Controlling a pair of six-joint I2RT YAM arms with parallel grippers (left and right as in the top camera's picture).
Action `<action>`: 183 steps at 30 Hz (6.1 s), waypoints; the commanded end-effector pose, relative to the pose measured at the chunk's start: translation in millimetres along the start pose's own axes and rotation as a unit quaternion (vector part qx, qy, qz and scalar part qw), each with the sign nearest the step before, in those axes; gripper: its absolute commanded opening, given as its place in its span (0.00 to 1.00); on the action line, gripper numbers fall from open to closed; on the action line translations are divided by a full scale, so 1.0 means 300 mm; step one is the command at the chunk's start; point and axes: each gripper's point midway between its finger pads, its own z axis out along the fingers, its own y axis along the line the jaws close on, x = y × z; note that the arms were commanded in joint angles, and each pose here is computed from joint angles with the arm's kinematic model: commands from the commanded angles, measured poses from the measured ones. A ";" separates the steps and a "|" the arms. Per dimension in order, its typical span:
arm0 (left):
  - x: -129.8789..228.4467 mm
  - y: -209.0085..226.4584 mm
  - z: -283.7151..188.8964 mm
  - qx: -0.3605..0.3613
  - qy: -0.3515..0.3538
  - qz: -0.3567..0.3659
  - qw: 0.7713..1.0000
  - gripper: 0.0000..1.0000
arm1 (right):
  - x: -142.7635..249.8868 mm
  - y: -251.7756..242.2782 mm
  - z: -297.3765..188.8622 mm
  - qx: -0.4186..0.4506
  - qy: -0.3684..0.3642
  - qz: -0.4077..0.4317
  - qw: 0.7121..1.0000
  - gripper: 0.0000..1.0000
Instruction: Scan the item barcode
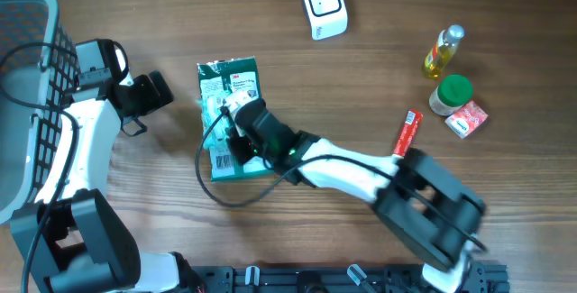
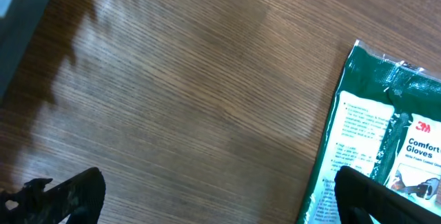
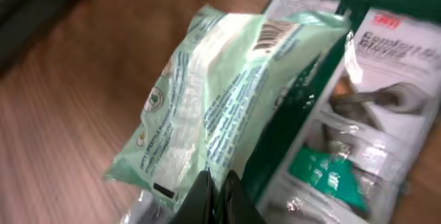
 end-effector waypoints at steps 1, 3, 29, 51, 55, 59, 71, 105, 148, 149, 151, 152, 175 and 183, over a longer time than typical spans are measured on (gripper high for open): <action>0.003 0.001 0.004 0.003 0.003 0.004 1.000 1.00 | -0.069 0.016 -0.179 -0.025 0.009 -0.178 0.984 0.04; 0.002 0.001 0.004 0.003 0.002 0.004 1.000 1.00 | 0.017 -0.020 -0.243 -0.030 0.073 -0.250 0.965 0.04; 0.002 0.001 0.004 0.003 0.002 0.004 1.000 1.00 | 0.119 -0.136 -0.231 -0.115 0.158 0.225 0.955 0.04; 0.003 0.001 0.004 0.003 0.003 0.004 1.000 1.00 | 0.096 -0.181 -0.289 -0.148 0.078 0.298 0.940 0.04; 0.002 0.001 0.004 0.003 0.002 0.004 1.000 1.00 | 0.214 -0.288 -0.252 -0.040 0.104 0.352 0.929 0.04; 0.003 0.001 0.004 0.003 0.003 0.004 1.000 1.00 | 0.339 -0.335 -0.219 0.007 0.123 0.403 0.907 0.04; 0.003 0.001 0.004 0.003 0.003 0.004 1.000 1.00 | 0.046 -0.249 -0.328 -0.074 0.028 0.297 0.952 0.04; 0.003 0.001 0.004 0.003 0.003 0.004 1.000 1.00 | 0.286 -0.374 -0.359 0.210 0.210 0.225 0.928 0.21; 0.003 0.001 0.004 0.003 0.003 0.004 1.000 1.00 | 0.060 -0.439 -0.421 0.152 0.237 0.060 0.958 0.92; 0.002 0.001 0.004 0.003 0.002 0.004 1.000 1.00 | 0.051 -0.437 -0.442 0.131 0.232 0.078 0.961 0.92; 0.003 0.001 0.004 0.003 0.003 0.004 1.000 1.00 | 0.064 -0.474 -0.488 0.085 0.235 0.143 0.958 0.92; 0.002 0.001 0.004 0.003 0.002 0.004 1.000 1.00 | 0.077 -0.498 -0.502 0.069 0.237 0.171 0.954 0.93; 0.003 0.001 0.004 0.003 0.003 0.004 1.000 1.00 | 0.381 -0.673 -0.346 0.081 0.127 0.387 0.910 0.46; 0.002 0.001 0.004 0.003 0.002 0.004 1.000 1.00 | 0.407 -0.666 -0.331 0.074 0.110 0.407 0.904 0.28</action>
